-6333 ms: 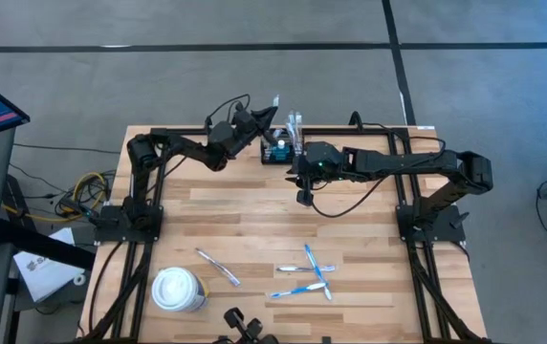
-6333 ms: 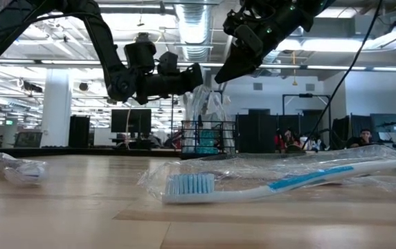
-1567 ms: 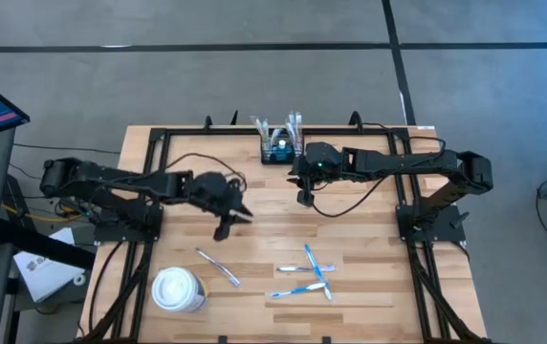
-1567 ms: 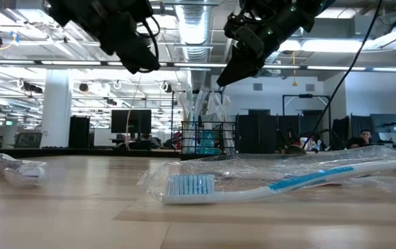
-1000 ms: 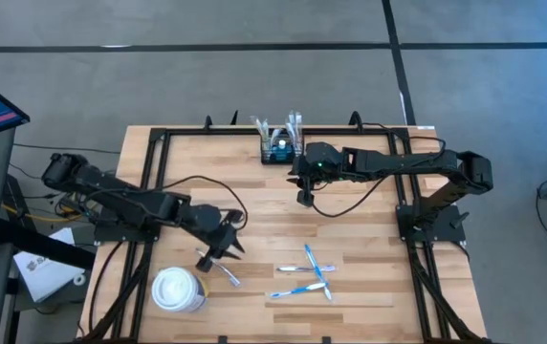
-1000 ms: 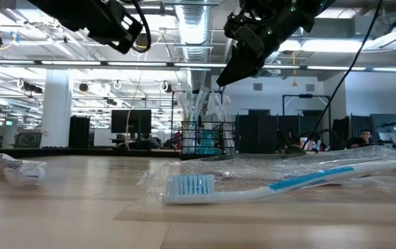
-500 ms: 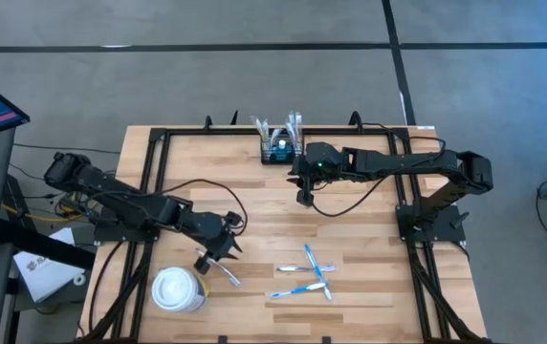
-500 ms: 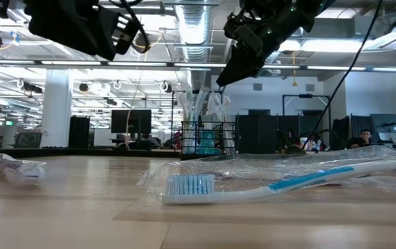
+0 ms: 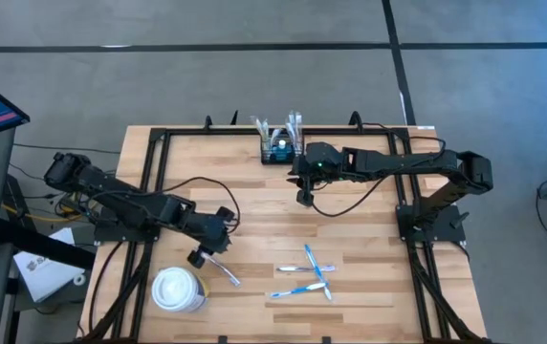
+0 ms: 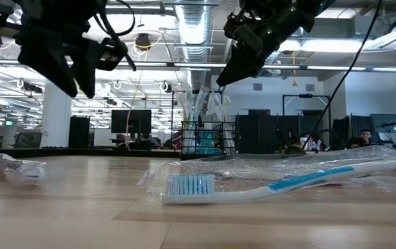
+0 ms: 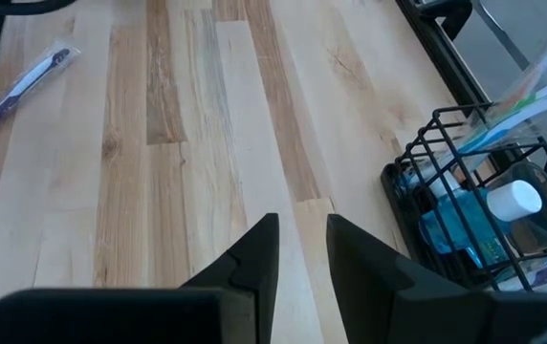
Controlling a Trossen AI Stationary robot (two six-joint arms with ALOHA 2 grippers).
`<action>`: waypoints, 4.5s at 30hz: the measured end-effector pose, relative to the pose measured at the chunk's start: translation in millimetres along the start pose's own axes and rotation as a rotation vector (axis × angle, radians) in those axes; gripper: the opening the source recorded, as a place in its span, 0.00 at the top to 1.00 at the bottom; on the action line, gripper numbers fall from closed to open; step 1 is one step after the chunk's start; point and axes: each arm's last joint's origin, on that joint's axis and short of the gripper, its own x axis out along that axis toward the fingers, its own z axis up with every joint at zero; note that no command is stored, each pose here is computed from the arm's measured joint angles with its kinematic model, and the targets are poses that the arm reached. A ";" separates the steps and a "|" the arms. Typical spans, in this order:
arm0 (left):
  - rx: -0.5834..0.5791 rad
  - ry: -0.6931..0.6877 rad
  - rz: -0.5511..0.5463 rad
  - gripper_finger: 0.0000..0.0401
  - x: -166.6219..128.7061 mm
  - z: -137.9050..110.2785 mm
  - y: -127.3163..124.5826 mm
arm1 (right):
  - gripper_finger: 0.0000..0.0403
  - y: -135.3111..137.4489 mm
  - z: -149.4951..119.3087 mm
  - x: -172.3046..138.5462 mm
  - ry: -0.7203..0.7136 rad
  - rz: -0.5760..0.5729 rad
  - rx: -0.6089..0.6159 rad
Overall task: Pick & Place toothbrushing station
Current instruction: Put the purple toothbrush into the mesh organizer
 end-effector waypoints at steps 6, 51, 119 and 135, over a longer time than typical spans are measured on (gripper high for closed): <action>-0.030 0.103 -0.027 0.78 -0.5 -10.0 -2.5 | 0.80 0.0 -0.1 0.0 0.001 0.000 0.000; -0.124 0.273 -0.181 0.78 17.2 -53.0 -29.8 | 0.80 0.3 -0.2 0.0 0.002 0.001 0.005; -0.160 0.151 0.390 0.97 36.7 -69.4 -7.2 | 0.80 2.1 1.0 -0.1 -0.009 0.005 0.021; -0.339 -0.160 0.591 0.96 29.6 -48.1 30.9 | 0.80 2.1 1.4 -0.1 -0.014 0.004 0.019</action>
